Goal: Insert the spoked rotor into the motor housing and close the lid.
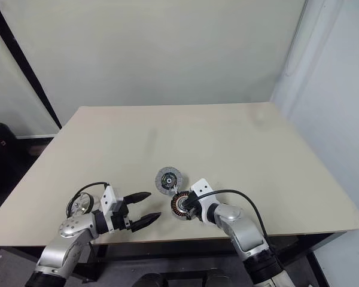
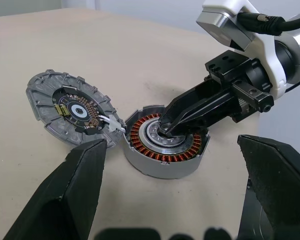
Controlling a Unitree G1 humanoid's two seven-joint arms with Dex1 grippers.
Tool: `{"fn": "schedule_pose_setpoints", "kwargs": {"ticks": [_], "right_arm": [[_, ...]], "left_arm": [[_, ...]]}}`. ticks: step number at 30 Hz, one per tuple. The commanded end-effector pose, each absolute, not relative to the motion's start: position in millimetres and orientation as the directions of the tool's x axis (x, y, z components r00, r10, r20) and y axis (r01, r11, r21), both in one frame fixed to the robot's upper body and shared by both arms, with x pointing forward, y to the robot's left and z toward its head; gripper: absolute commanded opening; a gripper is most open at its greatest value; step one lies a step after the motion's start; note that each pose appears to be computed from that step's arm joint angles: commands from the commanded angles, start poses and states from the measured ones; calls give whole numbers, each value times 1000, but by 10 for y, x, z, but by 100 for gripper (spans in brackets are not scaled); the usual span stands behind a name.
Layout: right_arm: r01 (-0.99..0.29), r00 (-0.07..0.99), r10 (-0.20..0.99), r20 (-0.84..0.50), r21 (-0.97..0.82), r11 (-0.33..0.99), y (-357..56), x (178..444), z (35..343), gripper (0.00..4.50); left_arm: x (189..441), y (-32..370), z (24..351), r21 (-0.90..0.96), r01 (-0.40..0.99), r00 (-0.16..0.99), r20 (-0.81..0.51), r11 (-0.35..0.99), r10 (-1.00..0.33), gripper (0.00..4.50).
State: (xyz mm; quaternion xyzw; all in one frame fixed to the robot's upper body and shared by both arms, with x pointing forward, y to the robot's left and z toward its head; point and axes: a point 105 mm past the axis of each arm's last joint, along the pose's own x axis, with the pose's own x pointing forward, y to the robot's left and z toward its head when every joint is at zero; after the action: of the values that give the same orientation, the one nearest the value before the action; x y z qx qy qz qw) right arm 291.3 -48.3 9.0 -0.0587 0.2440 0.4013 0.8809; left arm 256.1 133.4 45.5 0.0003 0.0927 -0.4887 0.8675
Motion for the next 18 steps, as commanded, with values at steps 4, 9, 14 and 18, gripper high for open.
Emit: {"fn": "schedule_pose_setpoints", "kwargs": {"ticks": [4,9,14,18], "right_arm": [[-741,573,688,-446,77,667,-458,2963,172,70],[-746,565,693,-449,82,661,-445,2945,164,70],[-749,559,696,-450,85,657,-430,2931,156,70],[-750,559,696,-451,85,657,-426,2926,151,70]], "left_arm": [[2593,1320,555,-54,853,509,-132,519,-851,450],[2586,1323,553,-55,852,510,-134,520,-850,450],[2583,1326,550,-57,852,511,-135,521,-849,450],[2586,1327,549,-57,852,510,-136,520,-850,450]]}}
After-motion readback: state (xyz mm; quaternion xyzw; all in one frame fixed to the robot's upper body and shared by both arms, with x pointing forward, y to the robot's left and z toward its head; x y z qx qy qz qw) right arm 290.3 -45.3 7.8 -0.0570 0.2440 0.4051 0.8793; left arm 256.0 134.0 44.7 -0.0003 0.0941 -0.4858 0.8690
